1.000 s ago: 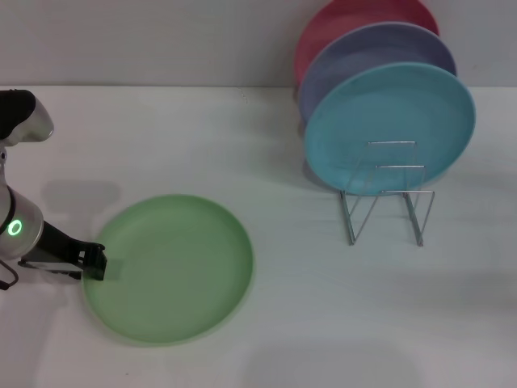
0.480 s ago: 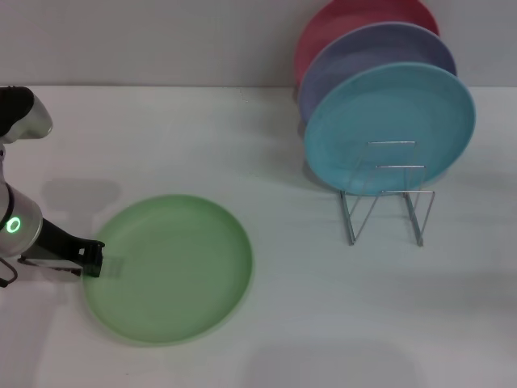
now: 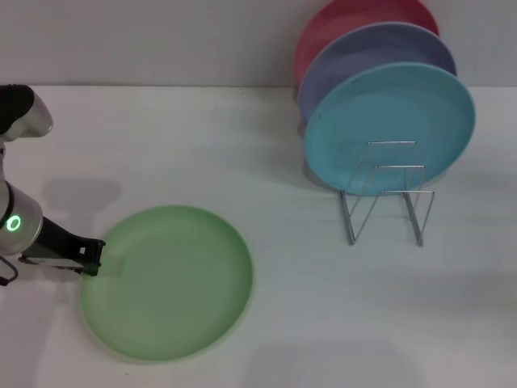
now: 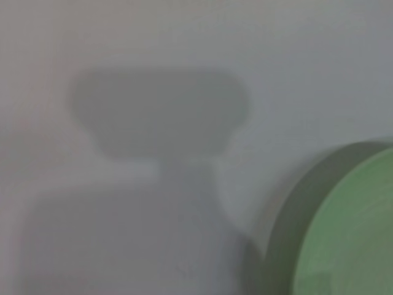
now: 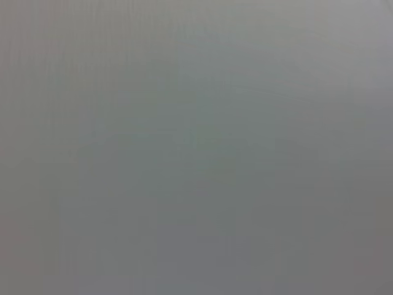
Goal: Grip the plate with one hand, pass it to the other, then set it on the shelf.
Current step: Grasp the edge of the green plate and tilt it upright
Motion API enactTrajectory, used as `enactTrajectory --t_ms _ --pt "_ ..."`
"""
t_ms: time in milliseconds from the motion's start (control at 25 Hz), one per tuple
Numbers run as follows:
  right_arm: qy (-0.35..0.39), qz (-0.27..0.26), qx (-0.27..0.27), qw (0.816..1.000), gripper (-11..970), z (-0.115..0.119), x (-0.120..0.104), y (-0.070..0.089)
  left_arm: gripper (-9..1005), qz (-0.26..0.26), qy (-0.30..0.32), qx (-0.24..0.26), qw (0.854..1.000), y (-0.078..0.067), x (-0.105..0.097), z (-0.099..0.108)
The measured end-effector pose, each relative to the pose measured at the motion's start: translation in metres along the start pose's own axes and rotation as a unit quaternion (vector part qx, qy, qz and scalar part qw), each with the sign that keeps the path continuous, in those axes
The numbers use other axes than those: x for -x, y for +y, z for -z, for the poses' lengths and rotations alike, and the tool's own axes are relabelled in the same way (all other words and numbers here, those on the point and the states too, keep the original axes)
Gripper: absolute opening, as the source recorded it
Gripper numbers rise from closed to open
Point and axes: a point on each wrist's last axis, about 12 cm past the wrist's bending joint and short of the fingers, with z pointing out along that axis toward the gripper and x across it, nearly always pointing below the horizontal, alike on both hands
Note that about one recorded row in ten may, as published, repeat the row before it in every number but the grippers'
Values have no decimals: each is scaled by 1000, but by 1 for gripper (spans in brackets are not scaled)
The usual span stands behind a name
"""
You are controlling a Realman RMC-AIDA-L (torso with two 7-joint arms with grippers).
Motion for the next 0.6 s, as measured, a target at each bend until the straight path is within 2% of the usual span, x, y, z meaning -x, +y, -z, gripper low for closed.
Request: enactTrajectory --t_ms 320,520,600 --pt "0 0 -6 1000 727 2 0 -1 49 5 -12 -1 1000 3 3 3" --pt "0 0 -6 1000 727 2 0 -1 49 11 -43 -9 999 7 10 6" --pt "0 0 -6 1000 727 2 0 -1 47 12 -75 -22 997 7 17 7"
